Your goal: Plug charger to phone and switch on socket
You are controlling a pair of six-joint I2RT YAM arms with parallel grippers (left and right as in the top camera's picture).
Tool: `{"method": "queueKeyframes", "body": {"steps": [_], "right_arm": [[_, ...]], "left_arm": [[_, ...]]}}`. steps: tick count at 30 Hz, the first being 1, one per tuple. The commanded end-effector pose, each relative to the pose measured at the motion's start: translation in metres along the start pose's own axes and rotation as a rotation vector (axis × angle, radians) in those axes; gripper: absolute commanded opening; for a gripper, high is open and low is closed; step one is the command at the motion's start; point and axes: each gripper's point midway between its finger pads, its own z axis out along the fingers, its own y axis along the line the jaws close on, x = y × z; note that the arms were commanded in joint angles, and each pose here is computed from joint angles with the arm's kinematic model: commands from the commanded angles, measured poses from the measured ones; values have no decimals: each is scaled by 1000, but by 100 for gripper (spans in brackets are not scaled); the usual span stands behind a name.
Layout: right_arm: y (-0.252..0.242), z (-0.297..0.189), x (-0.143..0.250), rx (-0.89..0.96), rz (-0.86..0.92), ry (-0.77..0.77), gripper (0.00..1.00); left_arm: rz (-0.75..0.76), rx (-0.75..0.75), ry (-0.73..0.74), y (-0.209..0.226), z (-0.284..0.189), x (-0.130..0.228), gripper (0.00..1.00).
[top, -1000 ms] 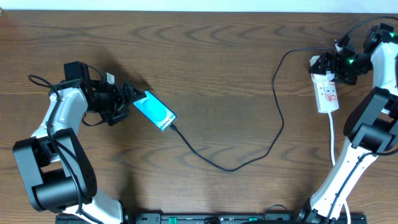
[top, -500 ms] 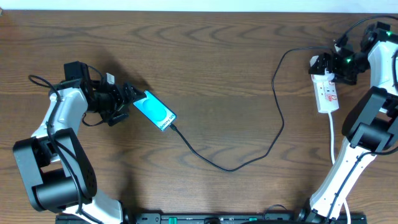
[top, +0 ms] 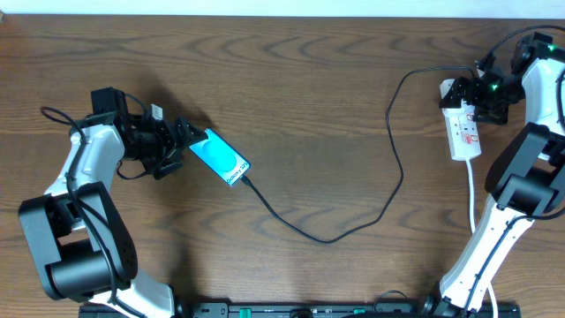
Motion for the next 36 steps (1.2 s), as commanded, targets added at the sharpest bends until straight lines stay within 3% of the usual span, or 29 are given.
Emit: {"method": "queueKeyframes", "body": {"steps": [1, 14, 24, 32, 36], "right_arm": [[15, 7, 4, -80, 26, 21, 99], [42, 3, 4, -238, -2, 10, 99], [55, 7, 8, -241, -23, 35, 99], [39, 2, 7, -157, -15, 35, 93], [22, -34, 0, -39, 19, -15, 92]], "left_arm": [[6, -7, -5, -1, -3, 4, 92], [4, -8, -2, 0, -3, 5, 92], [5, -8, -3, 0, -3, 4, 92], [4, -8, -2, 0, -3, 5, 92], [5, -8, -3, 0, -3, 5, 92]]}}
